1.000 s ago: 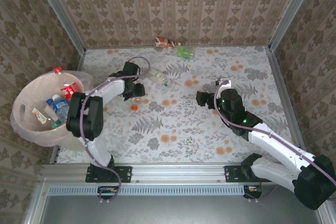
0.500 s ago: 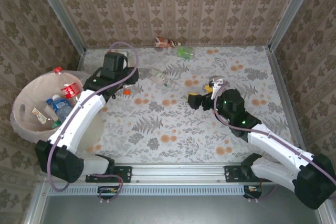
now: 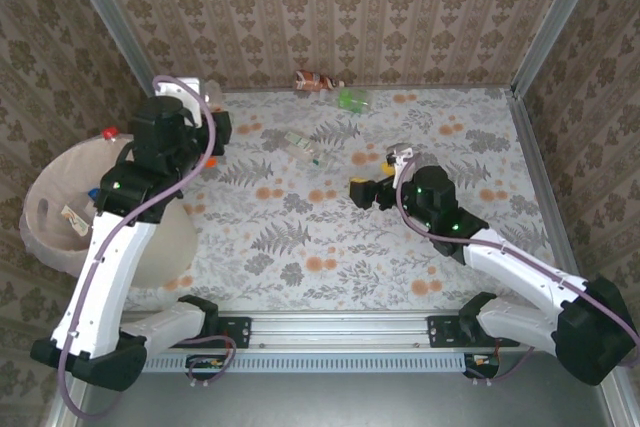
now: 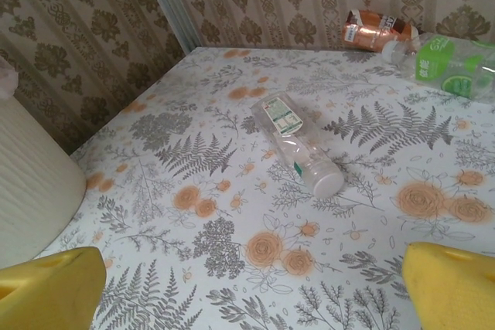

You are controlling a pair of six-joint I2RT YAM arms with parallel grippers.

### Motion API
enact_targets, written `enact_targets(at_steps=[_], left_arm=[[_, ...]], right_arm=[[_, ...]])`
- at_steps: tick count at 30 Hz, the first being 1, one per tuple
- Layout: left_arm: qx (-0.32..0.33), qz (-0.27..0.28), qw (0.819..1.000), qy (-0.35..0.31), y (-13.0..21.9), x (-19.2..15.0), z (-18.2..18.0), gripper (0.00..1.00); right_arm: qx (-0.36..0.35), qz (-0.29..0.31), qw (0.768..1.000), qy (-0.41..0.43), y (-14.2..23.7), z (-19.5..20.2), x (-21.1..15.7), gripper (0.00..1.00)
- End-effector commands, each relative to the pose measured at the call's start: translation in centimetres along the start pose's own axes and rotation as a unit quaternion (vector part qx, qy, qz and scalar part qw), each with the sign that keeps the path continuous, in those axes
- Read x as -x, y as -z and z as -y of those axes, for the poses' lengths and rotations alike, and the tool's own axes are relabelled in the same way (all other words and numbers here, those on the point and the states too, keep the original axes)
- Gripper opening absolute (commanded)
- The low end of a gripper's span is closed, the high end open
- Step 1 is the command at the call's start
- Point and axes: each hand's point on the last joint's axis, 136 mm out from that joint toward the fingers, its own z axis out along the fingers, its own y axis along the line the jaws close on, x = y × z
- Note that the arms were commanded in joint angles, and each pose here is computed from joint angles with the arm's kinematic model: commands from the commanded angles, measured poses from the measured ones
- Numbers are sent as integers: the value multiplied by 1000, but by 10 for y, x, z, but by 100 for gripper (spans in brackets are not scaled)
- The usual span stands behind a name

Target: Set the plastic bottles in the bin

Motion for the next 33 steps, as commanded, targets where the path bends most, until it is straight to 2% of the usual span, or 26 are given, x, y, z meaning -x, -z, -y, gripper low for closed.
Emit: enact_targets(at_steps=[1,6,10,15,20,23,24,26,28,33], left_arm=[[74,8,996,-47,25,11,-30,45],[196,14,978,-66,53,23,-77,45],[330,-6,943,-46,77,19,-133,46],[418,-38,908,0,95,-4,-182,47],[424,-70,899,87,91,-36,-217,51],[413,-88,893,155,84,-56,-238,58],[409,-97,891,171,81,-61,-243,63],[406,-112,886,192,76,-67,-249,82],[406,-121,884,200,73,-69,-251,95],[383,-96,895,207,72,-59,-243,100]], right_arm=[[17,20,1000,11,-3,-10,16,100],[16,14,1000,11,-8,-10,14,100],[19,11,1000,13,-10,-11,12,100],[19,7,1000,18,-10,-12,11,100],[20,4,1000,23,-9,-13,11,100],[22,4,999,25,-8,-15,12,100],[22,4,999,26,-8,-15,12,100],[20,4,999,26,-7,-14,12,100],[19,3,999,26,-6,-14,11,100],[13,6,1000,27,-4,-12,11,100]])
